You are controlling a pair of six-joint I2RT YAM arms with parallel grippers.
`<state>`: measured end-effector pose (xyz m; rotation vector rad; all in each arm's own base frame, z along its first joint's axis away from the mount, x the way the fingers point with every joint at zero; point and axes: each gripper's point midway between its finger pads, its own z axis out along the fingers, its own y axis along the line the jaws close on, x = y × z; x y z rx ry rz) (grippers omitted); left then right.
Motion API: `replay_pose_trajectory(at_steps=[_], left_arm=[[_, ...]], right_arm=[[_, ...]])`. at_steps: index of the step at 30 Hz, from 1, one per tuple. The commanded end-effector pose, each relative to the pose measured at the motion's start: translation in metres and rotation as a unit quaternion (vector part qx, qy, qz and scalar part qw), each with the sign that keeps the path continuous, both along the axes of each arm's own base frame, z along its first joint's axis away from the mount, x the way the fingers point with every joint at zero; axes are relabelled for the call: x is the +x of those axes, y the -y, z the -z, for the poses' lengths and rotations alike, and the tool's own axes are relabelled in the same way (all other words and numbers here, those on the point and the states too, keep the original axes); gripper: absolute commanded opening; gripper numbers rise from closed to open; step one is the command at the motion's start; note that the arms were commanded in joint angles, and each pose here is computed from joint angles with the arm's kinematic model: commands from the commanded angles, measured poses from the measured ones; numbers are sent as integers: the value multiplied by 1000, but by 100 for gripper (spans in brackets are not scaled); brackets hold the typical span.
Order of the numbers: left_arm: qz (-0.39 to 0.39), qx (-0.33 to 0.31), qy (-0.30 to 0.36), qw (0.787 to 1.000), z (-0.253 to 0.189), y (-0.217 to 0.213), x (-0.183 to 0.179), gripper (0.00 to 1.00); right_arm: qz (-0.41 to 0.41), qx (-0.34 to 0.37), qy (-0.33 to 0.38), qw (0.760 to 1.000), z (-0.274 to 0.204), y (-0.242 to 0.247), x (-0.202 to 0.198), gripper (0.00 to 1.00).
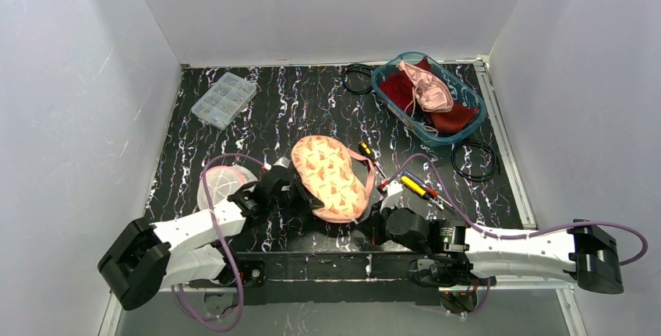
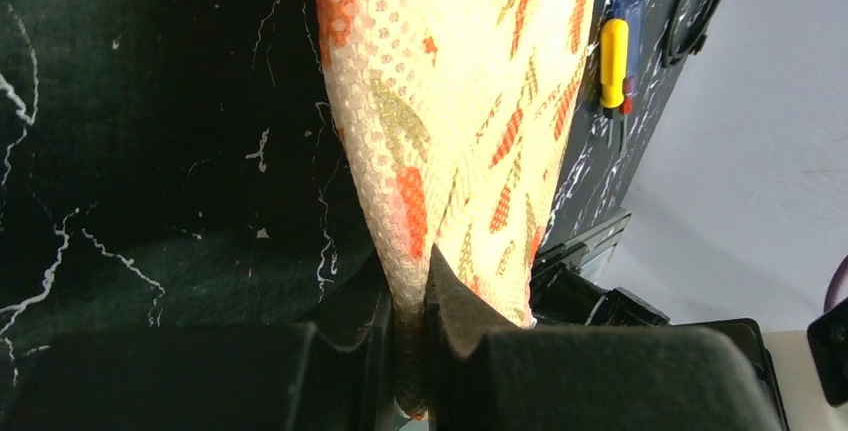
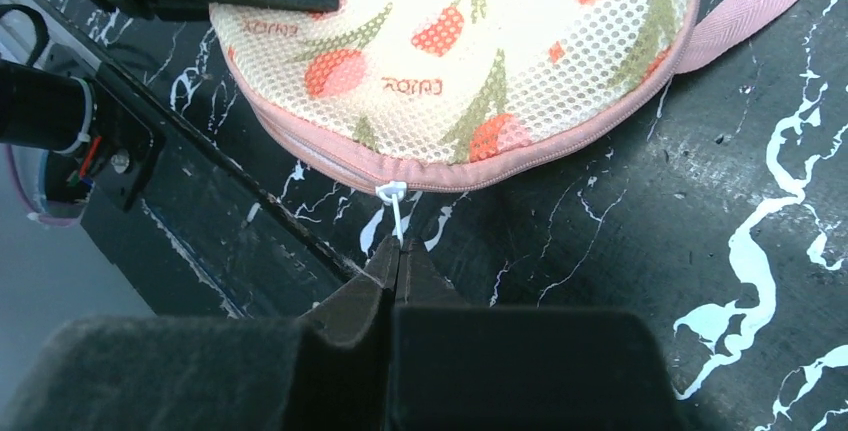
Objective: Unzip the laundry bag and remove the bra
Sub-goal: Unzip the laundry bag at the center of the board.
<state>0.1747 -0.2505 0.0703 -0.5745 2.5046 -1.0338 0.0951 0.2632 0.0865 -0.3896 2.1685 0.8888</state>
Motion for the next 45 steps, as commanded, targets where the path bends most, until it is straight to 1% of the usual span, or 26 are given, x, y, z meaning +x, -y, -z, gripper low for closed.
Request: replay_pose_trajectory(at_steps=[1, 5, 6, 7, 8, 10, 11, 13, 16, 20, 24, 28, 32, 36, 39, 41, 44, 45], left_arm=[[51, 28, 25, 998, -5, 3, 16, 0], [79, 44, 16, 996, -5, 13, 28, 0], [82, 45, 17, 995, -7, 15, 30, 4], [82, 45, 18, 995, -7, 16, 30, 13], [80, 52, 7, 995, -3, 11, 26, 32], [74, 52, -2, 996, 1, 6, 19, 61], [70, 53, -6, 996, 3, 1, 14, 70], [61, 54, -19, 996, 5, -8, 4, 79], [56, 43, -33, 997, 5, -17, -14, 83], [48, 7, -33, 998, -5, -16, -33, 85], [53, 4, -26, 998, -12, -6, -43, 85], [36, 21, -22, 999, -11, 1, -37, 84], [17, 28, -29, 999, -5, 4, -30, 78], [-13, 55, -28, 998, 1, -5, -21, 68], [-34, 62, -21, 997, 1, -12, -17, 57], [-44, 66, -18, 997, 0, -15, -14, 46], [-54, 78, -14, 995, -2, -18, -10, 33], [-56, 83, -15, 995, -2, -19, -10, 26]], right_arm=[[-7, -38, 22, 999, 11, 8, 4, 1], [-13, -38, 26, 999, 9, -1, 5, 1], [-13, -38, 26, 999, 9, -3, 6, 1], [-13, -34, 27, 999, 7, -6, 6, 1], [-12, -29, 27, 999, 6, -8, 7, 1], [-9, -11, 26, 1000, 1, -12, 7, 1], [-8, 0, 26, 1000, -3, -15, 7, 1], [-7, 20, 25, 999, -9, -20, 7, 1], [-12, 39, 25, 999, -16, -28, 7, 1], [-24, 50, 24, 998, -21, -43, 6, 1], [-39, 59, 20, 997, -23, -58, 3, 1], [-62, 70, 13, 996, -26, -73, -3, 1], [-81, 82, 13, 993, -34, -80, -7, 1], [-100, 91, 19, 991, -43, -82, -12, 1], [-107, 89, 18, 990, -43, -80, -15, 1], [-106, 84, 17, 991, -41, -77, -15, 1], [-102, 78, 15, 992, -38, -73, -15, 1], [-100, 77, 16, 992, -38, -72, -14, 1]])
